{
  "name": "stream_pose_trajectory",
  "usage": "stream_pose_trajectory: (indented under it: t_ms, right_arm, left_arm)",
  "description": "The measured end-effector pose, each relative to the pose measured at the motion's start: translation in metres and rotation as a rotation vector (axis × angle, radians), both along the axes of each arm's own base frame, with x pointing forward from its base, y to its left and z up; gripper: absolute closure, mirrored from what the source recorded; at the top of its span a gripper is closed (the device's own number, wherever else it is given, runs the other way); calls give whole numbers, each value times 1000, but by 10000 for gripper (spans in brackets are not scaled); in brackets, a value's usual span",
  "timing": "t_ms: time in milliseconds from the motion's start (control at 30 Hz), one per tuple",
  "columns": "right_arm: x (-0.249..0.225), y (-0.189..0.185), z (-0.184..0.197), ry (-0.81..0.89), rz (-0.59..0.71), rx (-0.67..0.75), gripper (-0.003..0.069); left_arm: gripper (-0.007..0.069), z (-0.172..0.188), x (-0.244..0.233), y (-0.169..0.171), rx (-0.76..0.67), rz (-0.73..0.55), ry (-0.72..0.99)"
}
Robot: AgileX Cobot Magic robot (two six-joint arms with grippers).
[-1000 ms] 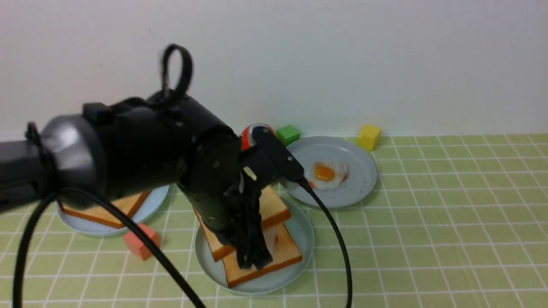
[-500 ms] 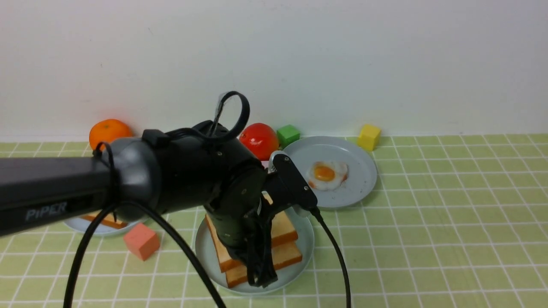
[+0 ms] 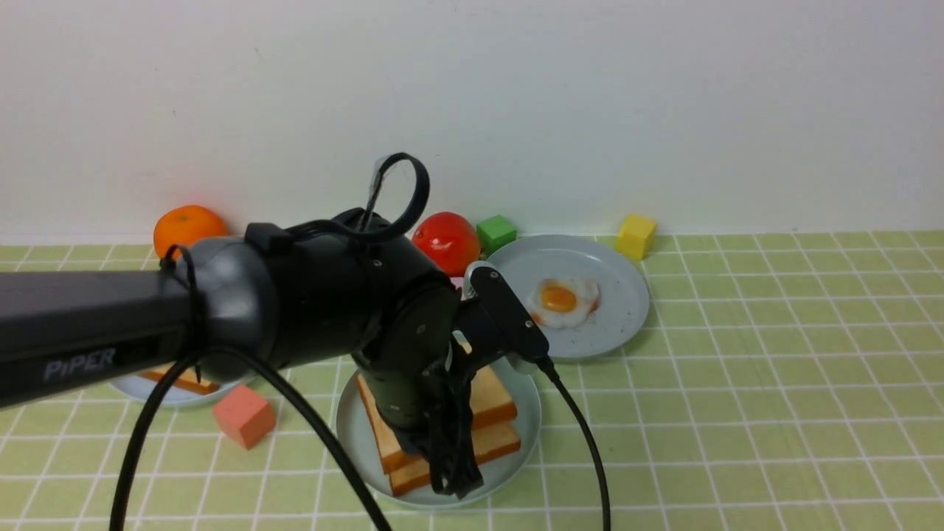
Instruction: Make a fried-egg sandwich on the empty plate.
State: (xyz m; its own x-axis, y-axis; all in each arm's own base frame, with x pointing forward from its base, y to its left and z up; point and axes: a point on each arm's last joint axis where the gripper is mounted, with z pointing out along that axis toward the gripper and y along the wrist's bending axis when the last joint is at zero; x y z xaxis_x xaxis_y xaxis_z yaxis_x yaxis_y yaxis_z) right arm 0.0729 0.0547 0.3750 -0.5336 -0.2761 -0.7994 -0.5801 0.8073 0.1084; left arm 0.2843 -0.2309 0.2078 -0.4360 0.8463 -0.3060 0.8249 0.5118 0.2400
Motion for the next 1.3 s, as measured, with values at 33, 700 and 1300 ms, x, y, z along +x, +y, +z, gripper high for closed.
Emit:
stream_pose_trajectory:
  t_ms: [33,700,1300]
  right_arm:
    - [0,0,0,0,0,0,610]
    - [-10,-6,7,-60,-7,6,606]
    - [-84,-56,-19,-113,-282,130,668]
  left_arm:
    - [483,0,0,0,0,0,0]
    - [559,113,-51,12,-298,80,-143]
    - [638,102,-217,156,-1098,22,-531]
